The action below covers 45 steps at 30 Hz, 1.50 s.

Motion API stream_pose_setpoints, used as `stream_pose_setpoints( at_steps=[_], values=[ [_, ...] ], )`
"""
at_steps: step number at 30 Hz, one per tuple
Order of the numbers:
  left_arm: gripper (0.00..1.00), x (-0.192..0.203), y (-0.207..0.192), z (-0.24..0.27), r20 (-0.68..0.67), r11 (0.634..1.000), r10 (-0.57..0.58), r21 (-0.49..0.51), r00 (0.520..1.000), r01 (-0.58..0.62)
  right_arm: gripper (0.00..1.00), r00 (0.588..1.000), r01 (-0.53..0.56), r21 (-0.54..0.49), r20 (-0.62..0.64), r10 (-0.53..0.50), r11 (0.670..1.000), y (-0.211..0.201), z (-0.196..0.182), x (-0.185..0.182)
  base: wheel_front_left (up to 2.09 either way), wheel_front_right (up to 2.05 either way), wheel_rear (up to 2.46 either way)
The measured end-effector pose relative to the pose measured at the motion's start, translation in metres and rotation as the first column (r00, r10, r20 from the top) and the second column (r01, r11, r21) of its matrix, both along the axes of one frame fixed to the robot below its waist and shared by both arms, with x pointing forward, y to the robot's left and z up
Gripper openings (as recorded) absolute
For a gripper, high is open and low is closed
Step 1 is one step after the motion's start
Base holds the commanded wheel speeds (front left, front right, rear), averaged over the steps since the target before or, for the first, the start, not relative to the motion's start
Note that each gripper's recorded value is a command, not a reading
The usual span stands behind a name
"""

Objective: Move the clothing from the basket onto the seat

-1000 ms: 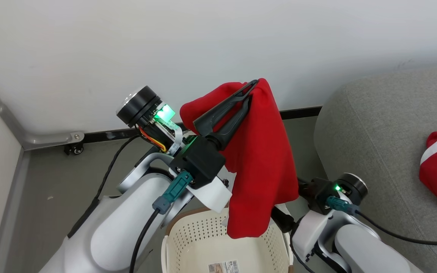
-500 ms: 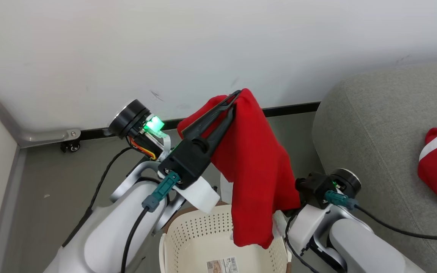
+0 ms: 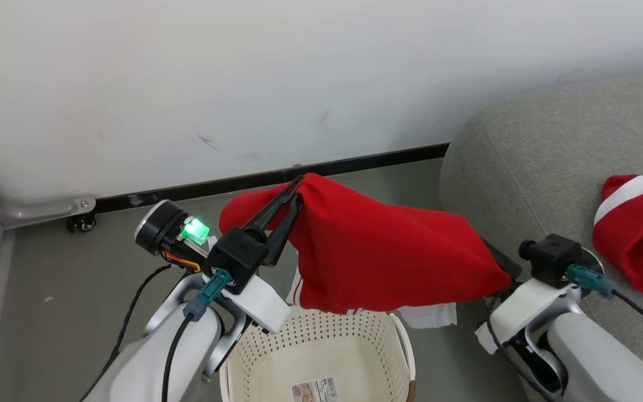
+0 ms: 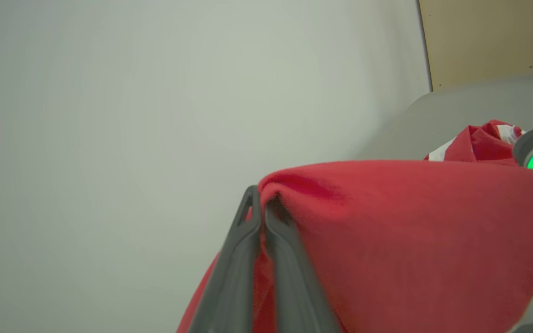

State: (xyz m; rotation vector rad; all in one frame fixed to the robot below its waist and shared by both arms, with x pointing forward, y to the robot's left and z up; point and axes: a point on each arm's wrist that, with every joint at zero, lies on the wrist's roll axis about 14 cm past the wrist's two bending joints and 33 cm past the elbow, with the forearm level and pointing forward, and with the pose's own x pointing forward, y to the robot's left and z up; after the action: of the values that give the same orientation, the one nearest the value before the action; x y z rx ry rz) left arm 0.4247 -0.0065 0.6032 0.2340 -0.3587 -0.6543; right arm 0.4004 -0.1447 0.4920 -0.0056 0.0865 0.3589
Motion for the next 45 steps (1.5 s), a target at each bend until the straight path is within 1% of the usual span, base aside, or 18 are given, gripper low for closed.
stream_pose_setpoints(
  at_steps=[6, 11, 17, 18, 19, 20, 22, 24, 28, 35, 42, 45],
  values=[
    [0.00, -0.008, -0.006, -0.025, -0.085, 1.000, -0.016, -0.013, 0.996, 0.015, 0.00, 0.994, 0.104, 0.080, 0.033, -0.107, 0.991, -0.033, 0.015, 0.000, 0.00, 0.00, 0.00],
    [0.00, -0.021, -0.018, -0.043, -0.157, 0.998, -0.052, -0.037, 0.986, 0.047, 0.00, 0.987, 0.138, 0.096, 0.075, -0.145, 0.986, -0.049, 0.030, -0.003, 0.00, 0.00, 0.00],
    [0.00, -0.027, -0.026, -0.044, -0.189, 0.995, -0.082, -0.077, 0.978, 0.069, 0.00, 0.979, 0.158, 0.126, 0.107, -0.172, 0.979, -0.057, 0.043, -0.004, 0.00, 0.00, 0.00],
    [0.07, -0.029, -0.027, -0.043, -0.208, 0.992, -0.089, -0.107, 0.974, 0.068, 0.00, 0.978, 0.163, 0.132, 0.111, -0.178, 0.978, -0.059, 0.045, -0.005, 0.00, 0.00, 0.00],
    [0.11, -0.030, -0.028, -0.044, -0.229, 0.989, -0.097, -0.134, 0.969, 0.067, 0.00, 0.976, 0.170, 0.139, 0.114, -0.187, 0.976, -0.062, 0.046, -0.005, 0.00, 0.00, 0.00],
    [0.22, -0.033, -0.030, -0.045, -0.239, 0.987, -0.107, -0.146, 0.965, 0.073, 0.00, 0.974, 0.177, 0.147, 0.116, -0.195, 0.973, -0.064, 0.048, -0.005, 0.00, 0.00, 0.00],
    [0.47, -0.037, -0.033, -0.046, -0.250, 0.983, -0.129, -0.162, 0.959, 0.090, 0.00, 0.969, 0.192, 0.163, 0.123, -0.213, 0.968, -0.070, 0.051, -0.006, 0.00, 0.00, 0.00],
    [1.00, -0.040, -0.035, -0.045, -0.267, 0.976, -0.151, -0.193, 0.952, 0.100, 0.00, 0.963, 0.209, 0.176, 0.133, -0.234, 0.962, -0.077, 0.055, -0.007, 0.00, 0.00, 0.00],
    [1.00, -0.042, -0.037, -0.040, -0.267, 0.969, -0.173, -0.216, 0.948, 0.116, 0.00, 0.947, 0.247, 0.183, 0.161, -0.277, 0.952, -0.095, 0.066, -0.007, 0.00, 0.00, 0.00],
    [1.00, -0.047, -0.039, -0.038, -0.253, 0.967, -0.206, -0.201, 0.945, 0.157, 0.00, 0.916, 0.314, 0.191, 0.195, -0.349, 0.930, -0.127, 0.080, -0.012, 0.00, 0.00, 0.00],
    [1.00, -0.064, -0.059, -0.033, -0.242, 0.946, -0.290, -0.221, 0.926, 0.239, 0.00, 0.895, 0.376, 0.194, 0.176, -0.409, 0.906, -0.149, 0.071, -0.027, 0.00, 0.00, 0.00],
    [1.00, -0.069, -0.064, -0.036, -0.248, 0.940, -0.309, -0.223, 0.918, 0.257, 0.00, 0.889, 0.393, 0.195, 0.170, -0.426, 0.899, -0.155, 0.068, -0.031, 0.00, 0.00, 0.00]
  ],
)
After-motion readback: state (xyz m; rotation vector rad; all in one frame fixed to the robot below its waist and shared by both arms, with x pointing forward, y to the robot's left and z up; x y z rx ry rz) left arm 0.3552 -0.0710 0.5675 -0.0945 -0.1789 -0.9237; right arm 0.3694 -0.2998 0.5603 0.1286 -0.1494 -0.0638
